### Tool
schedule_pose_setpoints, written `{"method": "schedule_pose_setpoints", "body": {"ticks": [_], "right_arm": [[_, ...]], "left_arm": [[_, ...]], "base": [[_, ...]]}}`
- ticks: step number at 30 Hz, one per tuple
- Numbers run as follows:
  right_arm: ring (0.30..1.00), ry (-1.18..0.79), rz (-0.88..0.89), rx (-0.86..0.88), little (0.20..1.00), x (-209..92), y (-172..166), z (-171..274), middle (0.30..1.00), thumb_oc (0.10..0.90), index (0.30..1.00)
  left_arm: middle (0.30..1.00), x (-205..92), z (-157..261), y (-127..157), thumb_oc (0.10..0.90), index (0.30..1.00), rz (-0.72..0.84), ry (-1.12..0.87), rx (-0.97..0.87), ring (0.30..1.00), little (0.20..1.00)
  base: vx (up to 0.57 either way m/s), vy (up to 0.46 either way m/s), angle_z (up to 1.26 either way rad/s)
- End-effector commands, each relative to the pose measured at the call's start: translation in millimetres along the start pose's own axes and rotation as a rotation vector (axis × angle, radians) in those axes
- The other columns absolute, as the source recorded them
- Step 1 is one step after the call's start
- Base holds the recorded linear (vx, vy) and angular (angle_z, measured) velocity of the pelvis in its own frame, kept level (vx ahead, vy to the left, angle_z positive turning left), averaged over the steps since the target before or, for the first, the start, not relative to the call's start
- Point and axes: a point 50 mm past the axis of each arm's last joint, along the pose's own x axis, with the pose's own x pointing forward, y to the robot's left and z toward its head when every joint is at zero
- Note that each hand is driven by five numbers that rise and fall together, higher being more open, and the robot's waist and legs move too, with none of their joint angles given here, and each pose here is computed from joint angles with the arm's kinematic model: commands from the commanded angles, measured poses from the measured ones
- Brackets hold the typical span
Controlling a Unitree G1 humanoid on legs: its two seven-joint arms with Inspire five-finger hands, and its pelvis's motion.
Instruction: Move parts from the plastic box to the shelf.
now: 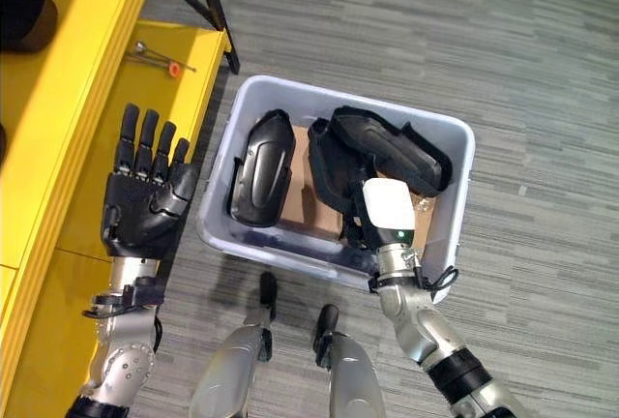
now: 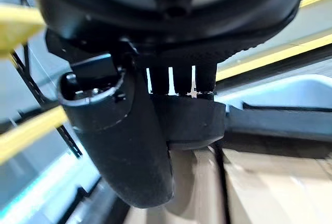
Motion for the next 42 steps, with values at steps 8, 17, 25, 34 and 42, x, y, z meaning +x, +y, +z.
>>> {"method": "schedule_pose_setpoints", "body": {"ticks": [8, 17, 25, 34, 42], "right_arm": [[0.3, -0.19, -0.019, 0.193, 0.3, -5.0, -15.5, 36.3, 0.3, 0.4, 0.3], [0.3, -0.194, -0.019, 0.245, 0.3, -18.2, -16.3, 36.0, 0.3, 0.4, 0.3], [0.3, -0.246, -0.149, 0.275, 0.3, -17.0, -37.0, 40.5, 0.3, 0.4, 0.3], [0.3, -0.27, -0.3, 0.258, 0.3, -20.0, -67.7, 38.8, 0.3, 0.4, 0.3], [0.3, -0.353, -0.411, 0.295, 0.3, -24.6, -84.5, 47.6, 0.3, 0.4, 0.3]], "left_arm": [[1.0, -17.3, 11.2, -2.5, 0.9, 1.0, 0.011, -0.021, 0.106, 1.0, 1.0], [1.0, -20.4, 6.6, -1.5, 0.9, 1.0, -0.023, -0.007, 0.074, 1.0, 1.0], [1.0, -12.0, -4.2, -26.8, 0.9, 1.0, -0.203, 0.072, 0.146, 1.0, 1.0], [1.0, -12.7, -7.6, -40.9, 0.9, 1.0, -0.353, 0.183, 0.142, 1.0, 1.0], [1.0, -20.2, -2.3, -40.5, 0.9, 1.0, -0.38, 0.187, 0.178, 1.0, 1.0]], "base": [[0.03, -0.035, 0.02], [-0.07, -0.012, 0.51], [-0.06, 0.135, 0.68], [-0.14, 0.311, 0.38], [-0.2, 0.182, 0.24]]}}
